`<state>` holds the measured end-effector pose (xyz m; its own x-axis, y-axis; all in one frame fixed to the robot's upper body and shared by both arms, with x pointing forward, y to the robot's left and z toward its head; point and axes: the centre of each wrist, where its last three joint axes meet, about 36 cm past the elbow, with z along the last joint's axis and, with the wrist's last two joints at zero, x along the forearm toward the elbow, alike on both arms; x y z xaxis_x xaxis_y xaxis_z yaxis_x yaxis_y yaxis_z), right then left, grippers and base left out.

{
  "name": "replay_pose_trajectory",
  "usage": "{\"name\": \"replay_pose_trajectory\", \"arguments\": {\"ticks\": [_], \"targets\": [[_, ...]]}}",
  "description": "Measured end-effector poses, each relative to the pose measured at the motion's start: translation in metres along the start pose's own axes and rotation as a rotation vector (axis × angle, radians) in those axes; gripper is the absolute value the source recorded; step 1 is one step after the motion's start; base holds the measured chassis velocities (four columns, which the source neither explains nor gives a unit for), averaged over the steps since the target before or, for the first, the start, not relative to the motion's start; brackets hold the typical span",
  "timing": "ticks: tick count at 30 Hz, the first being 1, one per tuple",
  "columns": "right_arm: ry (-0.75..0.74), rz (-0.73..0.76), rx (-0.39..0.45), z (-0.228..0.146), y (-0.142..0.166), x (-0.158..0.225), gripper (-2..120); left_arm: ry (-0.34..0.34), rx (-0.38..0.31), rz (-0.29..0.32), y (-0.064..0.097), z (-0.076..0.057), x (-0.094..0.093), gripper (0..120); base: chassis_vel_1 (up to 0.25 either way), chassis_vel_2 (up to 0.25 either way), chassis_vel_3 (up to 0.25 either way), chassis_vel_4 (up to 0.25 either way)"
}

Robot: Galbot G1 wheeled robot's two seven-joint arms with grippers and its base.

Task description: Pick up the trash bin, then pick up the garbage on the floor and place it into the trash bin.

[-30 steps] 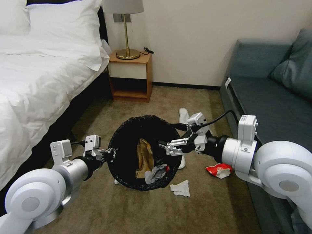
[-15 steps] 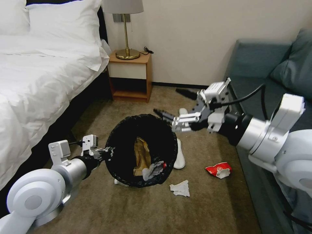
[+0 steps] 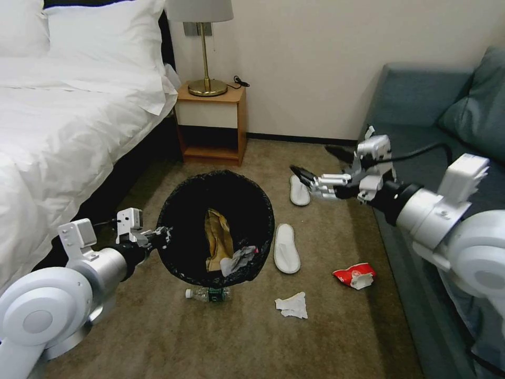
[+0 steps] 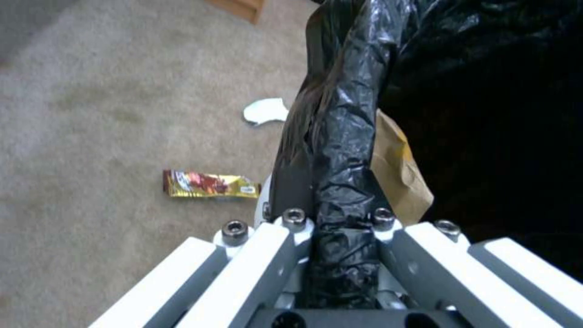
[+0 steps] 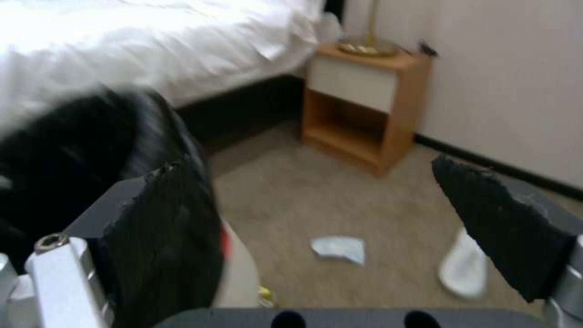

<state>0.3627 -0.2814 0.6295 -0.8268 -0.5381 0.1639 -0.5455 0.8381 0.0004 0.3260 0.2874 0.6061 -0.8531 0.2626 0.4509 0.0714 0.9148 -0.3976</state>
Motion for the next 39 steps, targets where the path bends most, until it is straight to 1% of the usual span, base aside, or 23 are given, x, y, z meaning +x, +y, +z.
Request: {"name": "replay_pose_trajectory", "arguments": {"ticks": [2,3,4,5,6,8,9,10,11,13,16,18,20,22,23,25,26,28,30,32,33,35,39], "targets": [[0.043,0.041,-0.063,0.028,-0.009,0.003,100,-0.012,-0.012,-0.004,0.001,-0.005,0.002,3,0.0,0.0,0.0,0.0],[0.043,0.041,-0.063,0.028,-0.009,0.003,100,-0.012,-0.012,-0.004,0.001,-0.005,0.002,3,0.0,0.0,0.0,0.0],[0.058,0.053,-0.087,0.039,-0.012,0.004,100,-0.017,-0.018,-0.007,0.001,-0.006,0.002,3,0.0,0.0,0.0,0.0],[0.058,0.053,-0.087,0.039,-0.012,0.004,100,-0.017,-0.018,-0.007,0.001,-0.006,0.002,3,0.0,0.0,0.0,0.0],[0.07,0.062,-0.1,0.048,-0.014,0.005,100,-0.02,-0.022,-0.009,0.001,-0.007,0.003,3,0.0,0.0,0.0,0.0],[0.098,0.078,-0.134,0.078,-0.021,0.006,100,-0.036,-0.036,-0.019,0.003,-0.012,0.004,3,0.0,0.0,0.0,0.0],[0.098,0.078,-0.134,0.078,-0.021,0.006,100,-0.036,-0.036,-0.019,0.003,-0.012,0.004,3,0.0,0.0,0.0,0.0],[0.113,0.088,-0.146,0.093,-0.025,0.004,100,-0.043,-0.041,-0.022,0.004,-0.014,0.006,3,0.0,0.0,0.0,0.0],[0.113,0.088,-0.146,0.093,-0.025,0.004,100,-0.043,-0.041,-0.022,0.004,-0.014,0.006,3,0.0,0.0,0.0,0.0],[0.143,0.105,-0.157,0.118,-0.032,-0.002,100,-0.051,-0.048,-0.023,0.005,-0.018,0.008,3,0.0,0.0,0.0,0.0],[0.161,0.114,-0.159,0.13,-0.034,-0.005,100,-0.053,-0.048,-0.021,0.005,-0.019,0.009,3,0.0,0.0,0.0,0.0],[0.191,0.119,-0.166,0.15,-0.037,-0.008,100,-0.053,-0.055,-0.022,0.005,-0.02,0.013,3,0.0,0.0,0.0,0.0],[0.199,0.122,-0.166,0.156,-0.038,-0.009,100,-0.053,-0.058,-0.024,0.005,-0.021,0.014,3,0.0,0.0,0.0,0.0],[0.22,0.124,-0.16,0.178,-0.038,-0.011,100,-0.057,-0.063,-0.032,0.005,-0.023,0.018,3,0.0,0.0,0.0,0.0],[0.22,0.124,-0.16,0.178,-0.038,-0.011,100,-0.057,-0.063,-0.032,0.005,-0.023,0.018,3,0.0,0.0,0.0,0.0],[0.243,0.12,-0.153,0.2,-0.041,-0.014,100,-0.065,-0.061,-0.035,0.006,-0.024,0.019,3,0.0,0.0,0.0,0.0],[0.243,0.12,-0.153,0.2,-0.041,-0.014,100,-0.065,-0.061,-0.035,0.006,-0.024,0.019,3,0.0,0.0,0.0,0.0],[0.268,0.117,-0.139,0.228,-0.047,-0.02,100,-0.076,-0.055,-0.039,0.007,-0.026,0.02,3,0.0,0.0,0.0,0.0],[0.272,0.116,-0.139,0.233,-0.048,-0.021,100,-0.078,-0.055,-0.039,0.007,-0.027,0.02,3,0.0,0.0,0.0,0.0],[0.284,0.121,-0.145,0.25,-0.053,-0.028,100,-0.088,-0.062,-0.038,0.007,-0.029,0.023,3,0.0,0.0,0.0,0.0],[0.284,0.121,-0.145,0.25,-0.053,-0.028,100,-0.088,-0.062,-0.038,0.007,-0.029,0.023,3,0.0,0.0,0.0,0.0],[0.298,0.121,-0.156,0.262,-0.055,-0.031,100,-0.1,-0.081,-0.038,0.005,-0.033,0.027,3,0.0,0.0,0.0,0.0],[0.323,0.116,-0.164,0.277,-0.057,-0.036,100,-0.099,-0.093,-0.04,0.003,-0.037,0.03,3,0.0,0.0,0.0,0.0]]}}
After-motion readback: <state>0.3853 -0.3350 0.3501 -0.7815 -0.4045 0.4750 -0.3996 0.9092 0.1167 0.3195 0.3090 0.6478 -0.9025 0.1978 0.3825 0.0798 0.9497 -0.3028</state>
